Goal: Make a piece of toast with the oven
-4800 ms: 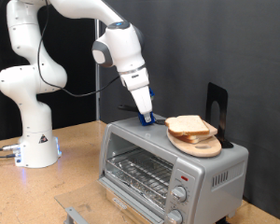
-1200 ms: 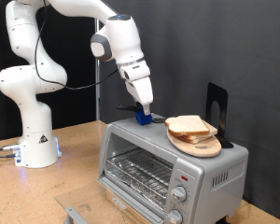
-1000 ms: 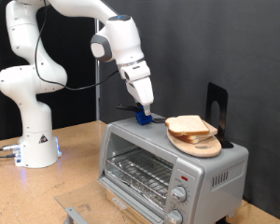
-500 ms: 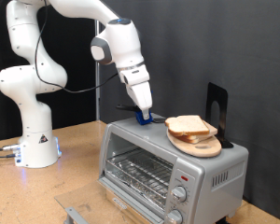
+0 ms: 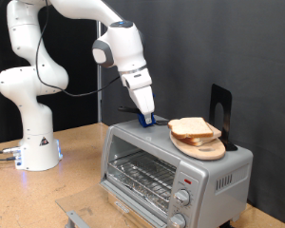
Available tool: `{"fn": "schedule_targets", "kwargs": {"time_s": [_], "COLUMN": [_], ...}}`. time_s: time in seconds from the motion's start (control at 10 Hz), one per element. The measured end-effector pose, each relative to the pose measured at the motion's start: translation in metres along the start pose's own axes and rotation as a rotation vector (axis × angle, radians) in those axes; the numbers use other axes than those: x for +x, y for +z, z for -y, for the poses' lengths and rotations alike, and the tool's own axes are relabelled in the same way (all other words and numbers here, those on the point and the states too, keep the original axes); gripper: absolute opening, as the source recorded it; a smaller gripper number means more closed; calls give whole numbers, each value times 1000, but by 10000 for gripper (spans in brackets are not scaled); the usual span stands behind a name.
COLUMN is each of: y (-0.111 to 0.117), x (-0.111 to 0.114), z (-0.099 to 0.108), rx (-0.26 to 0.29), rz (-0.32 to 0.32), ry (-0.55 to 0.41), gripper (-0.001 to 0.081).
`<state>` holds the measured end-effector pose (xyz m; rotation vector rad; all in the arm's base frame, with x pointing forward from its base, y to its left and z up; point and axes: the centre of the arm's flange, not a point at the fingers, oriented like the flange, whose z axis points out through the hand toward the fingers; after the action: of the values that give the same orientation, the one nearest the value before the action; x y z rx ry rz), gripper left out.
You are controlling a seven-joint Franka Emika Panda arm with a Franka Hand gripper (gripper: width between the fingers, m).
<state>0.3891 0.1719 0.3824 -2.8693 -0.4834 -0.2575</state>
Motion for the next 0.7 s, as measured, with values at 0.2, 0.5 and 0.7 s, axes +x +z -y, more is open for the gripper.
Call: {"fn": "schedule_targets", "kwargs": {"time_s": [0.2, 0.5, 0.7], "y": [0, 2, 2], "x": [0, -2, -2], "z": [0, -1, -1], "rx": [1, 0, 0], "rz": [1, 5, 5], "ry": [1, 3, 4], "gripper": [806, 579, 486]}}
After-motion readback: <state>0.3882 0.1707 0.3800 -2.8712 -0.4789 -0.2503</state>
